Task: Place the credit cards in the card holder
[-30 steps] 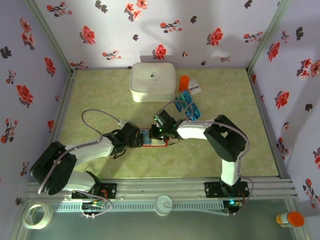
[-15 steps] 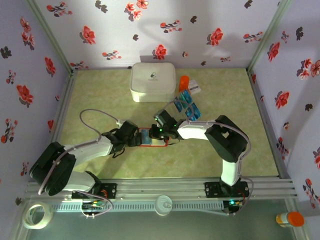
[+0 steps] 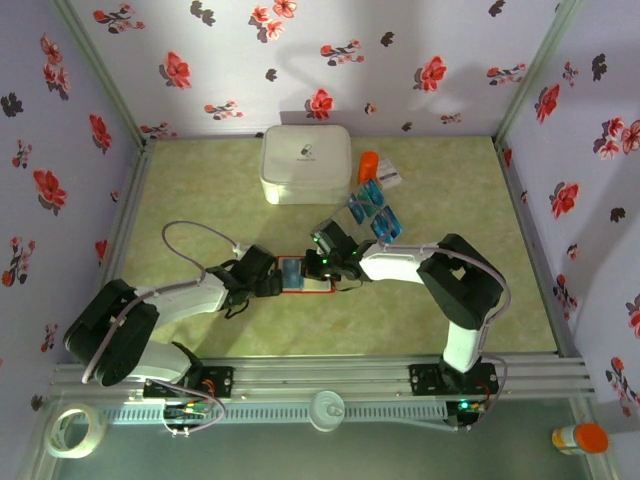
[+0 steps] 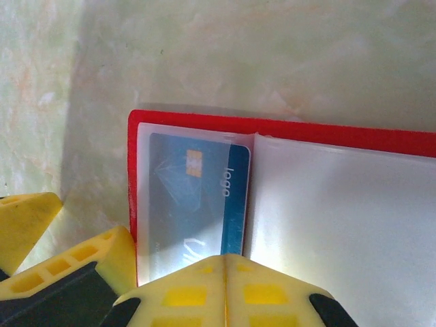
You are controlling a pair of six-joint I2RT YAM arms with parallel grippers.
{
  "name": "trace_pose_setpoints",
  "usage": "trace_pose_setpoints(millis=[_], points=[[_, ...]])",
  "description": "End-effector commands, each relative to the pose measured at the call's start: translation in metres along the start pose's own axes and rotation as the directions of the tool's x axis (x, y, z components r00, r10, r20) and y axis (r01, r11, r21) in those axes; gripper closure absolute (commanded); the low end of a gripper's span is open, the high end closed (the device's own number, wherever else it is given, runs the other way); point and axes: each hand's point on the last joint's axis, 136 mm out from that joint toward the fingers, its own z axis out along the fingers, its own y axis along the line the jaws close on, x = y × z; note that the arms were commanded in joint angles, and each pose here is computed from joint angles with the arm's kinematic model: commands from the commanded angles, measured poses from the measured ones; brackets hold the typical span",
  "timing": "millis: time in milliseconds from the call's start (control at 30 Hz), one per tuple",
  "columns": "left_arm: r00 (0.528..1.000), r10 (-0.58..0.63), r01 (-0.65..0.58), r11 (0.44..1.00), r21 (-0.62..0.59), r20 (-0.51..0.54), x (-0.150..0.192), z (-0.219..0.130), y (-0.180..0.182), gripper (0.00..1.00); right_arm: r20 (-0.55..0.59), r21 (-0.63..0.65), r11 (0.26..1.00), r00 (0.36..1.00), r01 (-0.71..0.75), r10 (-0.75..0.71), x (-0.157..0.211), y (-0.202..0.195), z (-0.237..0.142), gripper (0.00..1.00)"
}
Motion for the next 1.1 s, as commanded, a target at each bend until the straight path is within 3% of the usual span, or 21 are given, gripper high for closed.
trace_pose_setpoints(millis=[0,533,1067], points=[[1.000,0.001,-0.001,1.000,-0.013,-0.009,0.005,0.005,0.005,0.00,-0.019,0.024,1.000,1.000,-0.004,0.004,0.007,-0.006,0.009,0.92],[1.000,-0.002,0.002,1.000,-0.006,-0.001,0.003,0.003,0.004,0.00,-0.066,0.017,1.000,0.998,-0.003,0.004,0.014,0.003,0.026,0.93],[1.000,-0.010,0.010,1.000,0.007,0.023,-0.005,-0.006,0.003,0.00,0.045,0.040,0.998,0.998,0.047,-0.049,-0.022,0.010,-0.030,0.87]])
